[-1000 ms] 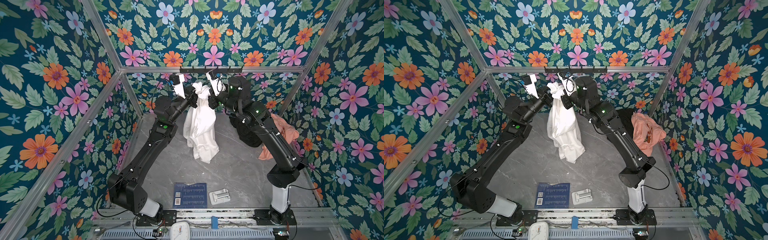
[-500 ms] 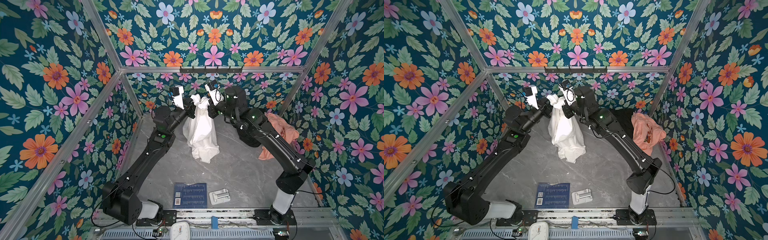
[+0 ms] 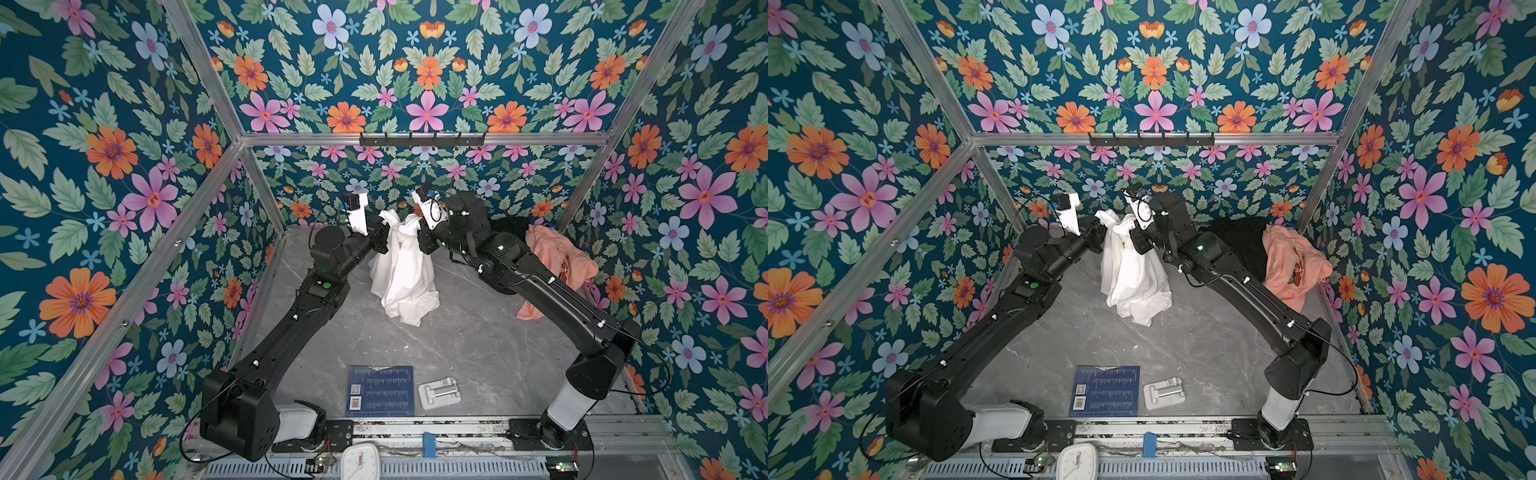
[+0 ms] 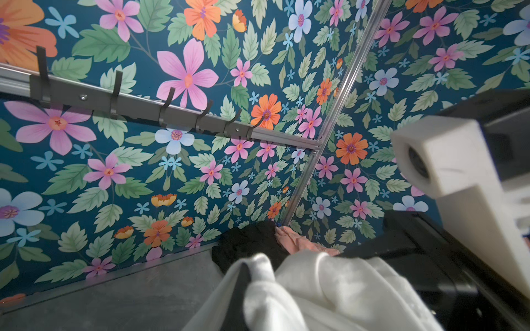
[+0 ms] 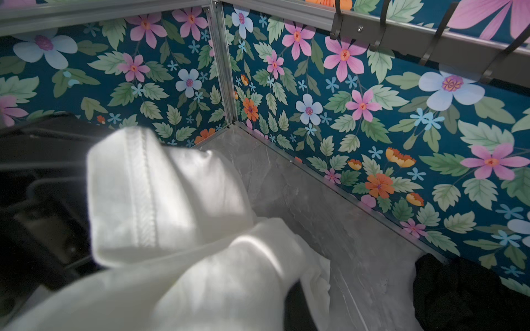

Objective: Pick out a specific cloth from the pile
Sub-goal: 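Carry the white shirt with both grippers toward the table center, then lower the white shirt onto the table and open both grippers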

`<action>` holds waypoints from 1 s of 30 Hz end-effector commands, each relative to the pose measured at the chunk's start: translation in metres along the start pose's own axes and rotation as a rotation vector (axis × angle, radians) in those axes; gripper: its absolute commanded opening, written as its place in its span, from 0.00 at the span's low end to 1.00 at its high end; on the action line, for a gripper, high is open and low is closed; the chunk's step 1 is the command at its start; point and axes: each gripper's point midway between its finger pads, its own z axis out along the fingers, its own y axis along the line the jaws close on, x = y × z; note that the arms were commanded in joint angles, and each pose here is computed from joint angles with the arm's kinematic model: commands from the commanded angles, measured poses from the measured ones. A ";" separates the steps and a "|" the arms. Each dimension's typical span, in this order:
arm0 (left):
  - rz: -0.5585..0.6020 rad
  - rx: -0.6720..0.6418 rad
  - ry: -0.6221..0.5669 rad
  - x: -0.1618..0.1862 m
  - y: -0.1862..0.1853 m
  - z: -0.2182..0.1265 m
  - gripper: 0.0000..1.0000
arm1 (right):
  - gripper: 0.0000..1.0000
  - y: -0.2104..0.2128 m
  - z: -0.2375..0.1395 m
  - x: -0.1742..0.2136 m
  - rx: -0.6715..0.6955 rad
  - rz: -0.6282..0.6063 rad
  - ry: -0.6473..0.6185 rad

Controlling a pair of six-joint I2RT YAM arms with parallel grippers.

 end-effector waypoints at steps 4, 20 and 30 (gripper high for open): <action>0.003 -0.035 0.019 0.013 0.009 -0.009 0.00 | 0.00 -0.007 0.005 0.007 0.022 0.049 -0.019; -0.077 -0.083 0.130 0.072 0.030 -0.023 0.00 | 0.00 -0.029 0.024 0.075 0.053 0.144 0.094; -0.136 -0.124 0.209 0.118 0.045 -0.036 0.00 | 0.00 -0.045 0.041 0.118 0.066 0.209 0.163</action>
